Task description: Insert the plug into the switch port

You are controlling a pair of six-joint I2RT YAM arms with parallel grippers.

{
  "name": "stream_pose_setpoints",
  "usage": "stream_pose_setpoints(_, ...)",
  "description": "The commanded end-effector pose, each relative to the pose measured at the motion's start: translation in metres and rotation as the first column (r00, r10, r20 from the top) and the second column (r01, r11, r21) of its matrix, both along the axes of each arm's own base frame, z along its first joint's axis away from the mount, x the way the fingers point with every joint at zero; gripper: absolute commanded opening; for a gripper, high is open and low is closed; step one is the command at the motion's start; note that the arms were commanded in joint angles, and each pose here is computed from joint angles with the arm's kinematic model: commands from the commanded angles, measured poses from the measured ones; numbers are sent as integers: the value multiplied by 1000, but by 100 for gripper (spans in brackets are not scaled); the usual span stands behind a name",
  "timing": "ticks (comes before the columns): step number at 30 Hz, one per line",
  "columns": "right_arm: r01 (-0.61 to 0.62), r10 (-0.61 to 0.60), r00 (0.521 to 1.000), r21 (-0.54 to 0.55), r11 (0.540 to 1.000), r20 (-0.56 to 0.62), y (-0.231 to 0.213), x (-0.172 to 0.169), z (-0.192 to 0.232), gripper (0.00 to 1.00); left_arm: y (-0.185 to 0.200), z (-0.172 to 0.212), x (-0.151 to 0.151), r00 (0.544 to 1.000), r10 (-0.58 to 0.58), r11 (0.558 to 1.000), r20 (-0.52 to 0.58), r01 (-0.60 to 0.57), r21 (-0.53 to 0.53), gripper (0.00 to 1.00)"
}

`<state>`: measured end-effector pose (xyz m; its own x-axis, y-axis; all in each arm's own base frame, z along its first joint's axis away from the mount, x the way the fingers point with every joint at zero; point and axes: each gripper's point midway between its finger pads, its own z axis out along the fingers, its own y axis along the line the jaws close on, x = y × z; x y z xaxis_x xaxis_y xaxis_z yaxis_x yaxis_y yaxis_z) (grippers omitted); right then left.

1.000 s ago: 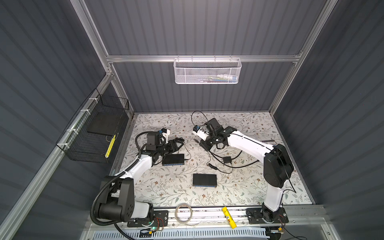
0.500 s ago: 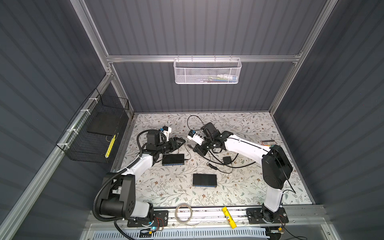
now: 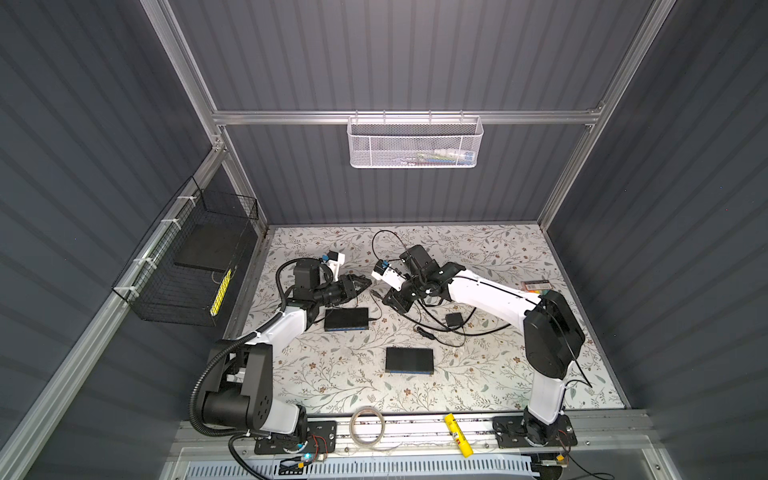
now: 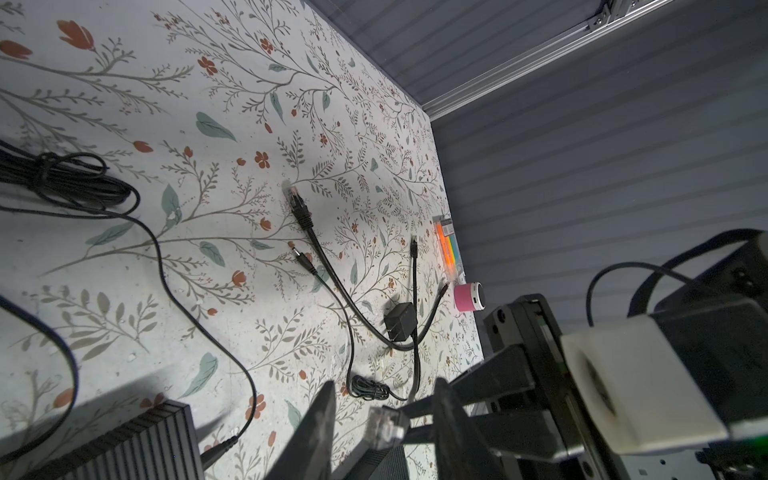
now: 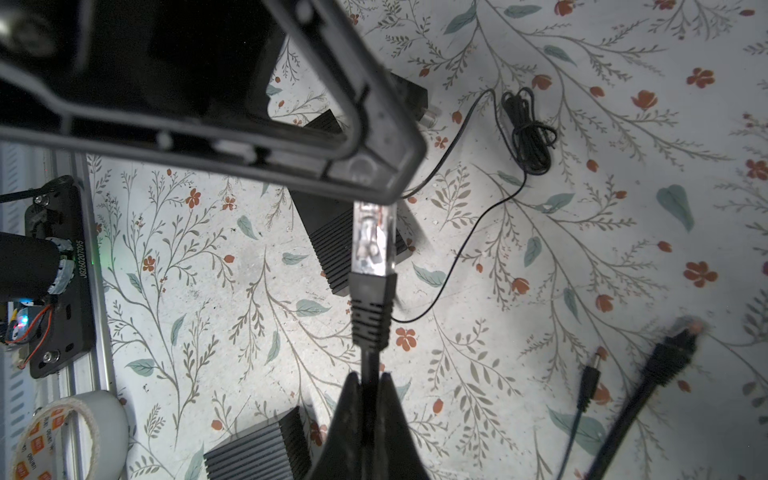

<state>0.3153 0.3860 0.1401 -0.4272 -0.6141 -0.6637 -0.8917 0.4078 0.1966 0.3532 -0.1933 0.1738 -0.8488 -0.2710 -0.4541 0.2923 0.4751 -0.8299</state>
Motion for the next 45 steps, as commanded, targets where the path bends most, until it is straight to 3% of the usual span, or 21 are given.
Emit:
stream_pose_setpoints(1,-16,15,1000,49,999,21,9,0,20,4,-4,0,-3,1000,-28,999,2,28,-18,35)
stream_pose_setpoints(21,-21,19,999,64,998,37,18,6,21,3,-8,-2,-6,999,-53,998,-2,52,-27,22)
stream_pose_setpoints(28,-13,12,999,49,999,39,17,7,16,4,-8,-1,-6,999,-48,998,0,48,-28,12)
stream_pose_setpoints(30,-7,5,999,44,999,44,17,8,15,8,-8,-1,-6,999,-47,999,1,47,-27,8)
stream_pose_setpoints(35,22,-23,995,12,1000,101,15,17,15,30,-7,-4,-6,999,-38,999,-10,38,-24,4)
stream_pose_setpoints(39,17,-17,982,2,1000,187,24,21,21,33,-5,-13,-6,998,-26,1000,-51,26,-10,4)
stream_pose_setpoints(45,3,0,979,-14,1000,204,39,24,11,32,-4,-15,-9,997,-15,1000,-79,14,-12,5)
